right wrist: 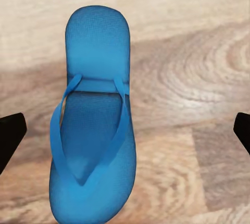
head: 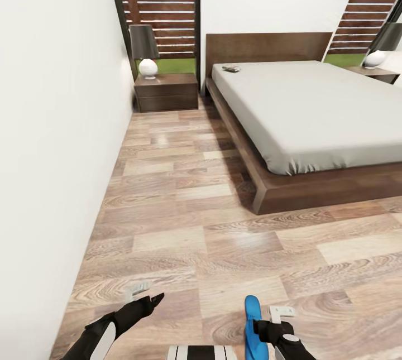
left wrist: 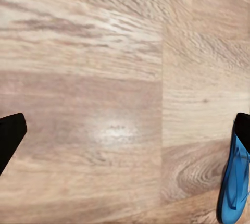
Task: In the bedroom, move the book from the bed onto either nightstand, and place the two sandals side by side next to the bed.
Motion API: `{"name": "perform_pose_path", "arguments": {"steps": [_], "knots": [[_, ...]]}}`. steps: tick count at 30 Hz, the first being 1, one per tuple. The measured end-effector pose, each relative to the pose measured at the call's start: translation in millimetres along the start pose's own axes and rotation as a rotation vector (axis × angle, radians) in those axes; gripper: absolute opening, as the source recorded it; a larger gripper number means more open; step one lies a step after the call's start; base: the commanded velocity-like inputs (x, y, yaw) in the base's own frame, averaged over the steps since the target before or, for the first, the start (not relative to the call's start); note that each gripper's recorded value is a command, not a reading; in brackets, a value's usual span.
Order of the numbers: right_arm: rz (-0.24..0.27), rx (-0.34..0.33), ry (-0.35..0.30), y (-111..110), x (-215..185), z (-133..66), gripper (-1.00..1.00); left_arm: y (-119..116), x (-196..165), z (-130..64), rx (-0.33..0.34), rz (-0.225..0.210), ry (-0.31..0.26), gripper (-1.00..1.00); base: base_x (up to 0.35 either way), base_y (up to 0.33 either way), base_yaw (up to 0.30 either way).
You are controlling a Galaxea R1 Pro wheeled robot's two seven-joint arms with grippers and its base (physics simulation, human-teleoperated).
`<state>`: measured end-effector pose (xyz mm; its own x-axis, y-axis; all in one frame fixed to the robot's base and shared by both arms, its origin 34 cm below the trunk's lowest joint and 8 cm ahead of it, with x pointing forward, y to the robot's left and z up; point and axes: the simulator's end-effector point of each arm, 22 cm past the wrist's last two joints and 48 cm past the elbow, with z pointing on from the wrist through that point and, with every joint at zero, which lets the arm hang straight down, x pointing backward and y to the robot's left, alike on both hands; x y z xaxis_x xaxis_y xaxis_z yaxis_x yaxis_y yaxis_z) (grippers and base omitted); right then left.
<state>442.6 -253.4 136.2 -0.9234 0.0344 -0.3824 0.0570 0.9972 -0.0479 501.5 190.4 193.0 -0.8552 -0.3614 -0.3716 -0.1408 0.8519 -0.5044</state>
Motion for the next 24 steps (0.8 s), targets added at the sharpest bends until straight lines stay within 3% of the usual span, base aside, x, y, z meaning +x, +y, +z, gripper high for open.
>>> {"name": "perform_pose_path", "arguments": {"steps": [16,24], "knots": [[-0.005,-0.012,0.001,4.2,0.2,-0.1,1.00,-1.2,0.8,0.5,0.002,0.001,0.001,1.00,0.005,0.020,0.000],[-0.058,-0.062,-0.003,20.7,-0.1,-1.0,1.00,-1.1,1.4,0.6,0.002,0.000,0.003,1.00,0.000,0.000,0.000]]}}
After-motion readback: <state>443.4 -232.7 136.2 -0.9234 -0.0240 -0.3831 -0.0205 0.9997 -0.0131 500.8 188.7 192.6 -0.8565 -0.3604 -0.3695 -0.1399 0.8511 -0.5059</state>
